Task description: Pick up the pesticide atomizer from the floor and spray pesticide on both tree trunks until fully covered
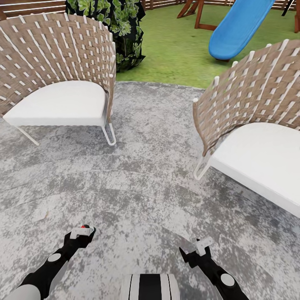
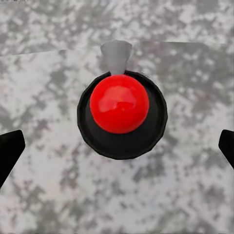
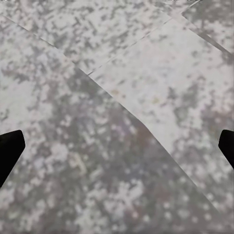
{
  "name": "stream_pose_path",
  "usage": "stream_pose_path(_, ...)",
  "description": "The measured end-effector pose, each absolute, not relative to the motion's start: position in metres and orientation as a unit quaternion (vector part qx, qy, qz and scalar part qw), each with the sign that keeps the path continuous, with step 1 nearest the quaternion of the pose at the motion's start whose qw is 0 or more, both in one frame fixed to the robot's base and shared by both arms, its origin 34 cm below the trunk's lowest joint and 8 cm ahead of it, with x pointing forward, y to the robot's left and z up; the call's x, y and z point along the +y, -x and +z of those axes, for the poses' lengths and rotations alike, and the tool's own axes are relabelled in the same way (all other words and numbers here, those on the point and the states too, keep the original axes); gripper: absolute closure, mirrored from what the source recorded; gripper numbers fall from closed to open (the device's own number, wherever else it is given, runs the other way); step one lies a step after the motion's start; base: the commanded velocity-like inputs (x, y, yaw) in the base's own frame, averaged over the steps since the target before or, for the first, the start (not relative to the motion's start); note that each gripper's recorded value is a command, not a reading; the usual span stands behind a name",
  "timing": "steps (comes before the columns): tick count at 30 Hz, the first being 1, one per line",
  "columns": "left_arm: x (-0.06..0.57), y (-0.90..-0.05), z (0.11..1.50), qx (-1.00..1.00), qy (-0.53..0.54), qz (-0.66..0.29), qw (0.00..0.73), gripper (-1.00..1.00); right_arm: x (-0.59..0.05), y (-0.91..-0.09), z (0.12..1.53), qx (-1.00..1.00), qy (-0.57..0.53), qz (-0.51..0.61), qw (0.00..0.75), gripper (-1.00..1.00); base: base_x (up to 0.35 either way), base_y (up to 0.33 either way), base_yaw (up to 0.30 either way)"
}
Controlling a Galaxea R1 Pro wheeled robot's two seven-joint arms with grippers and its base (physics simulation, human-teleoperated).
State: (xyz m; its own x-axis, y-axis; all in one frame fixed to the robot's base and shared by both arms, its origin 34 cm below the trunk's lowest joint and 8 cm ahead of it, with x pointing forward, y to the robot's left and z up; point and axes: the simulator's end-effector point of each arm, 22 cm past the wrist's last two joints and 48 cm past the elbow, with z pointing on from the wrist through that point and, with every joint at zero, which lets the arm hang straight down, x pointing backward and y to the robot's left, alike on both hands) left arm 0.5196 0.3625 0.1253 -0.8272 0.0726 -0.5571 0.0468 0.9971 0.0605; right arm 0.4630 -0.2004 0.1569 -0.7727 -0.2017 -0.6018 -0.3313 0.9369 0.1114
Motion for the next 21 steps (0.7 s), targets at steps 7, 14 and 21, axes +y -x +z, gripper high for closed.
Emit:
stream_pose_path(7, 0.3626, -0.5194, 0.1251, 0.956, -0.031, 0.022, 0.292, -1.0, -0.2004, -0.4631, 0.1569, 0.935, 0.142, 0.106, 0.306, -1.0, 0.048, 0.0, 0.0)
stream_pose_path(14, 0.3622, -0.5192, 0.125, 0.956, -0.032, 0.022, 0.292, -1.0, -0.2004, -0.4629, 0.1568, 0.935, 0.143, 0.106, 0.305, -1.0, 0.001, 0.0, 0.0)
stream_pose_path(21, 0.3632, -0.518, 0.1244, 0.956, -0.03, 0.022, 0.29, 1.0, -0.2004, -0.4629, 0.1567, 0.936, 0.143, 0.106, 0.305, -1.0, 0.0, 0.0, 0.0)
